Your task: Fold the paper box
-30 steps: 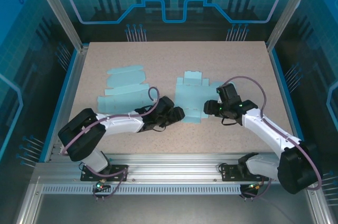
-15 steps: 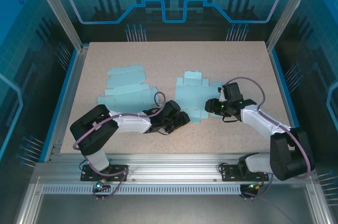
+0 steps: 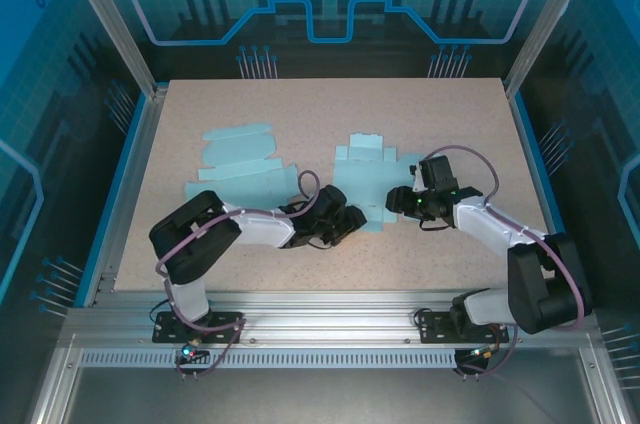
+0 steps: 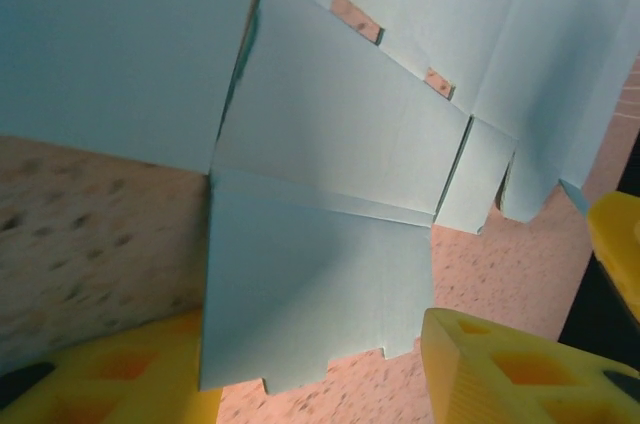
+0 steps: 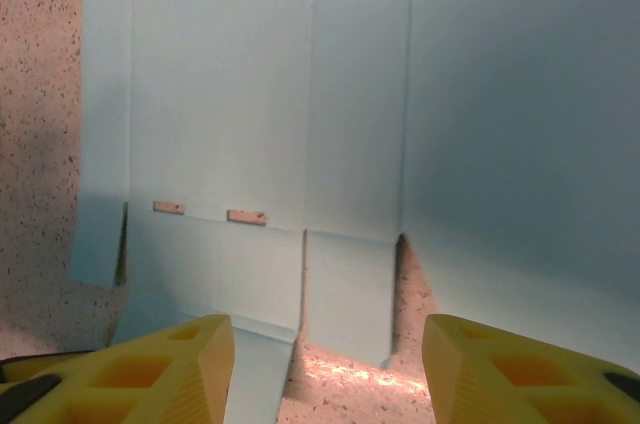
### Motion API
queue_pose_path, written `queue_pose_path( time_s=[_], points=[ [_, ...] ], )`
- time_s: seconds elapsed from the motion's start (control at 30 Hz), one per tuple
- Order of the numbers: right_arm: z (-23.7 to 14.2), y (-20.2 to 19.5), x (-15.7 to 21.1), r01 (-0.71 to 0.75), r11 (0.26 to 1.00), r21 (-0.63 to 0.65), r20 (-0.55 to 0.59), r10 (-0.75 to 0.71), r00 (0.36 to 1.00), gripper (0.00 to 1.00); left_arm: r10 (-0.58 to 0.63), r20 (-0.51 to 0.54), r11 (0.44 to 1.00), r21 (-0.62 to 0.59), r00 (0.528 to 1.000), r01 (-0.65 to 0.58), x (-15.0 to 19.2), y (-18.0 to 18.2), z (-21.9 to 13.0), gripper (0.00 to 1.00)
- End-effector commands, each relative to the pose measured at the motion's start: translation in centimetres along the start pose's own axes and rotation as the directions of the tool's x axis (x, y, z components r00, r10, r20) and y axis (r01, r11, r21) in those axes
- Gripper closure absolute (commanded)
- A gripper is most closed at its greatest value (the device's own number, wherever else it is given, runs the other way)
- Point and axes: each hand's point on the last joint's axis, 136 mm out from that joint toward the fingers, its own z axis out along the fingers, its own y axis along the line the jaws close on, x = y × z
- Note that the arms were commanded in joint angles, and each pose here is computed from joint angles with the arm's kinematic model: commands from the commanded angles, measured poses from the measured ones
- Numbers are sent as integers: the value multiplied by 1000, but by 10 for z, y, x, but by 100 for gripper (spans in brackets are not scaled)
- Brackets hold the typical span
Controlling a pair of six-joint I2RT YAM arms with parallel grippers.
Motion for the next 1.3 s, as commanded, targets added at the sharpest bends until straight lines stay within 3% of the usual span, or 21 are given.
queue_pose_path(
  time_s=[0.0, 0.37, 0.6, 0.7, 0.83, 0.9, 1.0, 1.13, 1.27],
  points=[
    [2, 1, -3, 14, 1000, -16, 8, -14, 1000, 46, -20, 1, 998, 52, 1000, 20, -6, -14, 8, 48],
    [0, 4, -3, 22, 999, -27, 9, -22, 1000, 41, -75, 52, 996, 47, 996, 72, -21, -1, 21, 70],
    [-2, 5, -4, 34, 999, -24, 16, -34, 999, 35, -62, 114, 998, 36, 992, 58, -36, 3, 18, 99],
    [-6, 5, -6, 43, 999, -16, 25, -42, 999, 30, 3, 153, 1000, 17, 988, -6, -46, -3, 8, 100],
    [-16, 8, -11, 67, 998, -11, 51, -66, 996, 23, 220, 234, 975, -61, 947, -212, -64, -26, -23, 100],
    [-24, 11, -15, 83, 996, -16, 75, -81, 994, 19, 352, 269, 936, -109, 896, -335, -73, -42, -43, 100],
    [-38, 19, -23, 115, 993, -30, 125, -110, 986, 13, 564, 305, 825, -163, 768, -541, -82, -70, -74, 100],
    [-64, 34, -41, 174, 983, -51, 219, -159, 963, 4, 789, 286, 611, -264, 544, -747, -90, -97, -112, 100],
    [-91, 52, -57, 255, 964, -77, 316, -219, 923, 0, 931, 218, 349, -308, 291, -885, -87, -109, -139, 100]
  ],
)
